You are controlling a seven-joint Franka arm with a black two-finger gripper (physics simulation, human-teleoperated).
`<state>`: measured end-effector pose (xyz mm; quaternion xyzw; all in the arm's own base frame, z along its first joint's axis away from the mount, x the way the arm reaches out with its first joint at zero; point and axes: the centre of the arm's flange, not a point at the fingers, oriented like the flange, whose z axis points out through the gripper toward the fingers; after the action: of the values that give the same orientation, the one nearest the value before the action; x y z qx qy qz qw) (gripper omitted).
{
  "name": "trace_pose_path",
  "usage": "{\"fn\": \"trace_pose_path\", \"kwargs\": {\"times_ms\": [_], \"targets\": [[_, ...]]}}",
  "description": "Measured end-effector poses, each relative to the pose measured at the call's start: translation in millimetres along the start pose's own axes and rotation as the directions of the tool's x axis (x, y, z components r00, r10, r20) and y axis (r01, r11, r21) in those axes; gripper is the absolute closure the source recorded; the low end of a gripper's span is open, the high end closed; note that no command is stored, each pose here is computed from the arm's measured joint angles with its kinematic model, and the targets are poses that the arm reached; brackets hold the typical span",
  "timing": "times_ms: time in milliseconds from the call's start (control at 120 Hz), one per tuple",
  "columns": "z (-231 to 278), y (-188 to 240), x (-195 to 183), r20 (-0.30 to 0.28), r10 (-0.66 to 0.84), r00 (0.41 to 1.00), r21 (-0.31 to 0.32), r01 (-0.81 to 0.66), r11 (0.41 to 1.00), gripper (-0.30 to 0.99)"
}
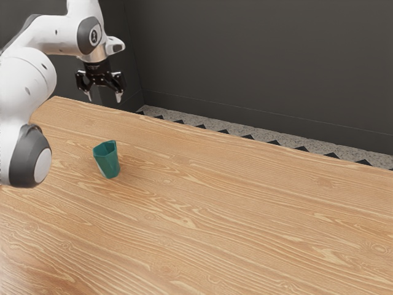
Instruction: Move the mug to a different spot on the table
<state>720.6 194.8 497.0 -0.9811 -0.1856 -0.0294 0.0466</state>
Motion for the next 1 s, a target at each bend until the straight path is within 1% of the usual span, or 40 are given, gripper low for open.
{"fn": "trace_pose_path", "kwargs": {"times_ms": [133,225,392,575,600,667,867,1000], "targets": [[51,-3,8,0.048,0.007,0.999,0.004,-0.007,1.0,0.0],[86,-4,11,0.075,0.009,0.997,-0.012,-0.008,1.0,0.0],[134,-7,12,0.106,0.006,0.994,-0.048,-0.001,0.999,0.0],[166,-9,13,0.102,0.004,0.995,-0.068,0.003,0.998,0.0],[170,-10,13,0.1,0.003,0.995,-0.071,0.005,0.997,-0.02],[180,-10,15,0.093,0.0,0.996,-0.078,0.007,0.997,0.0],[187,-14,19,0.061,-0.005,0.998,-0.091,0.01,0.996,0.0],[187,-18,20,0.049,-0.009,0.999,-0.088,0.013,0.996,0.08]]}}
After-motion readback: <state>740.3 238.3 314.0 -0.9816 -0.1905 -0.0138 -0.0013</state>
